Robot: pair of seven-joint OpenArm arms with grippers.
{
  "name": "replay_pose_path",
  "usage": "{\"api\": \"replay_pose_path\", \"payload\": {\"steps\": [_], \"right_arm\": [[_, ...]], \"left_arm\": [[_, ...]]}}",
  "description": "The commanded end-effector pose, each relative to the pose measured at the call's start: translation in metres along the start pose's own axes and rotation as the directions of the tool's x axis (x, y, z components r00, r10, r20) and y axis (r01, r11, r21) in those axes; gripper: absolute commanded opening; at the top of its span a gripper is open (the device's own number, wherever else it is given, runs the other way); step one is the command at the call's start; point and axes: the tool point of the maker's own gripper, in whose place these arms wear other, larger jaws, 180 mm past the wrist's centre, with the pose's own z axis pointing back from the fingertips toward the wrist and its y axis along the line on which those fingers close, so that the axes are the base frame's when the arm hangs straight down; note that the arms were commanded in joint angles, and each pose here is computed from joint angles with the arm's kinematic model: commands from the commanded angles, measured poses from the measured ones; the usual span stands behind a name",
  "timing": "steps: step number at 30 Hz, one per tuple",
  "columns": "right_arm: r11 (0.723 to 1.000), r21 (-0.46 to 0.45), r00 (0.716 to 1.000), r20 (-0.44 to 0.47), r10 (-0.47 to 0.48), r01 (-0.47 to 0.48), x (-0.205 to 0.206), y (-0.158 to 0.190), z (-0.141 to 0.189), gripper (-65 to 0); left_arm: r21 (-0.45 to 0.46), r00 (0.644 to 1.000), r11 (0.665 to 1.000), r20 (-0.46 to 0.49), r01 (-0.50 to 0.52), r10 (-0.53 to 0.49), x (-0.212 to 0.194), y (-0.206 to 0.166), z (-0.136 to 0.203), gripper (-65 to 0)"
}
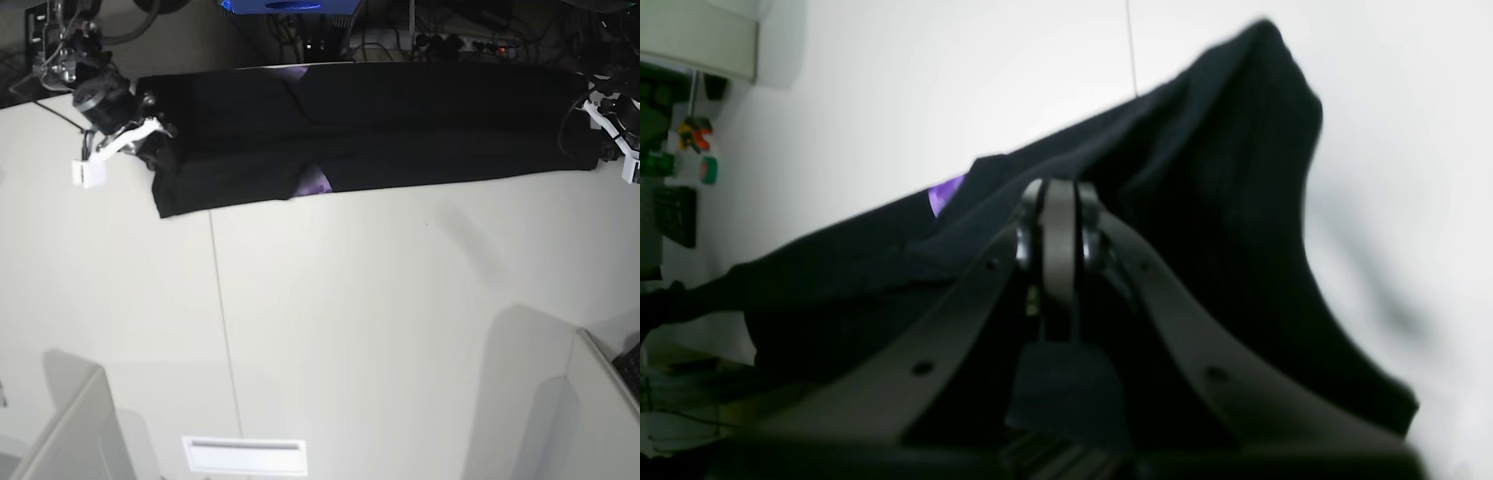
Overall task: Fold the T-shirt properly
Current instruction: 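Lift the hem with both grippers and fold it over toward the collar, then lower the folded hem onto the shirt and open both grippers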
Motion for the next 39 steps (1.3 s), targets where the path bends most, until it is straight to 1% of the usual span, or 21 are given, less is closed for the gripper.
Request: {"api": "replay_pose_path", "payload": {"steps": [1, 4, 7, 11, 25, 29, 33, 35, 37, 39], "right_arm": [[1.000, 0.013, 1.000, 0.027, 0.012, -0.012, 0.007, 0.004, 0.004, -65.0], [1.000, 0.011, 1.000, 0.028, -0.005, 0.004, 0.004, 0.004, 0.005, -65.0], [0.999, -0.010, 0.999, 0.039, -0.030, 0.031, 0.001, -0.003, 0.010, -65.0], [0.999, -0.024, 0.999, 0.017, -0.043, 0.043, -0.009, -0.007, 0.015, -65.0], [0.998, -0.044, 0.999, -0.009, -0.048, 0.048, -0.019, -0.012, 0.018, -65.0], [0.994, -0.076, 0.996, -0.036, -0.076, 0.073, -0.029, -0.028, 0.013, -65.0], [0.991, -0.095, 0.994, -0.044, -0.097, 0.093, -0.032, -0.038, 0.008, -65.0], [0.992, -0.092, 0.995, -0.038, -0.095, 0.091, -0.030, -0.038, 0.006, -65.0], [0.991, -0.094, 0.995, -0.037, -0.097, 0.093, -0.030, -0.038, 0.006, -65.0], [0.991, -0.095, 0.995, -0.037, -0.098, 0.094, -0.030, -0.039, 0.006, -65.0]], "left_arm": [[0.016, 0.999, 1.000, 0.026, 0.024, -0.025, 0.009, 0.005, 0.005, -65.0], [0.011, 1.000, 1.000, 0.004, 0.029, -0.029, 0.002, 0.004, 0.006, -65.0], [0.006, 0.999, 0.999, 0.000, 0.038, -0.038, 0.000, 0.004, 0.007, -65.0], [0.002, 0.999, 0.999, -0.019, 0.041, -0.041, -0.007, 0.002, 0.008, -65.0], [-0.012, 0.996, 0.999, -0.073, 0.044, -0.045, -0.026, -0.002, 0.009, -65.0], [-0.018, 0.995, 0.999, -0.084, 0.046, -0.047, -0.030, -0.004, 0.009, -65.0], [-0.019, 0.995, 0.999, -0.085, 0.046, -0.047, -0.030, -0.004, 0.008, -65.0], [-0.012, 0.993, 0.999, -0.105, 0.044, -0.046, -0.035, -0.002, 0.005, -65.0], [-0.025, 0.985, 0.997, -0.155, 0.075, -0.078, -0.045, -0.008, -0.002, -65.0], [-0.036, 0.978, 0.994, -0.180, 0.104, -0.109, -0.050, -0.014, -0.008, -65.0]]}}
